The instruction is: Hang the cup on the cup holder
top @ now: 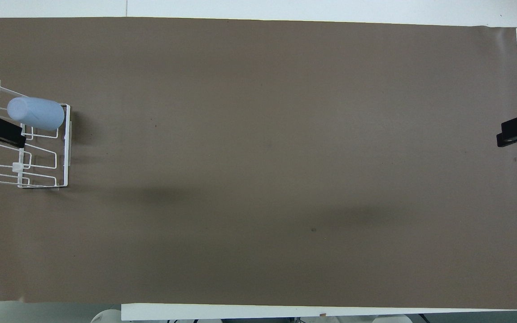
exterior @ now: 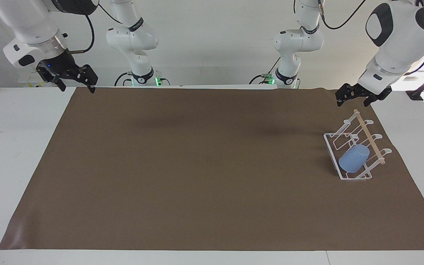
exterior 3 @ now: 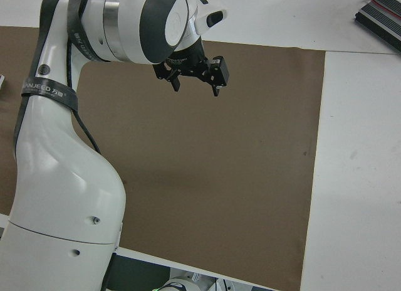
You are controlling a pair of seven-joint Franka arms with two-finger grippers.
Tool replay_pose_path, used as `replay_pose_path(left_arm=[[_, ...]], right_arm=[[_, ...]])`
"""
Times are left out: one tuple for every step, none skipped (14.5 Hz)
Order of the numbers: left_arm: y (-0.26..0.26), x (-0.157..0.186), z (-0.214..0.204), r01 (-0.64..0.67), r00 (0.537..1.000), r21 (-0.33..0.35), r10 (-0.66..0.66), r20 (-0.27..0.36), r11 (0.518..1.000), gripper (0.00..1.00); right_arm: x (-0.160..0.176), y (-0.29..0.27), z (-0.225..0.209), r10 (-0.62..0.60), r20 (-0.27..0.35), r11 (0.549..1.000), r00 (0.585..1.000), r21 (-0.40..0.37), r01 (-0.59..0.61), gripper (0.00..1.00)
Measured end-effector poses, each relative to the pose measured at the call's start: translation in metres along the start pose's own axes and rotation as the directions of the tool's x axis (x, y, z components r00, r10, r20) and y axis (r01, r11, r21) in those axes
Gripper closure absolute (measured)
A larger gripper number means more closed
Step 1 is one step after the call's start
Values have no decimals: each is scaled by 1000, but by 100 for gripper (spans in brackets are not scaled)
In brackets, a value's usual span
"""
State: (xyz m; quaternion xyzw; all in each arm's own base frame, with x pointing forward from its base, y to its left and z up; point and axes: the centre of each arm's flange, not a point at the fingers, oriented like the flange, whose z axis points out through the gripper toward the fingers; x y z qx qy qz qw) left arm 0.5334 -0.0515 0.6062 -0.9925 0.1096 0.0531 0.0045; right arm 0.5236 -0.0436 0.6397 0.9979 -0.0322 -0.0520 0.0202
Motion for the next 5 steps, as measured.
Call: replay_pose_path(left_arm=[[8,1,-7,-15,1000,-1,15,-15,1000,0],[14,1,-12,-25,999,0,25,-24,1000,0],[16,1,-14,-29,999,-1,29,-30,1000,0],[15,1,-15,-28,999,-2,28,-31,1000,0],[13,1,-15,-23,999,-3,23,-31,1000,0]], right_arm=[[0,0,0,0,0,1000,1000,0,0,0],[0,0,0,0,0,1000,1000,0,0,0],[0,0,0,0,0,1000,1000,0,0,0],[0,0,0,0,0,1000,1000,0,0,0],[0,0,0,0,0,1000,1000,0,0,0]])
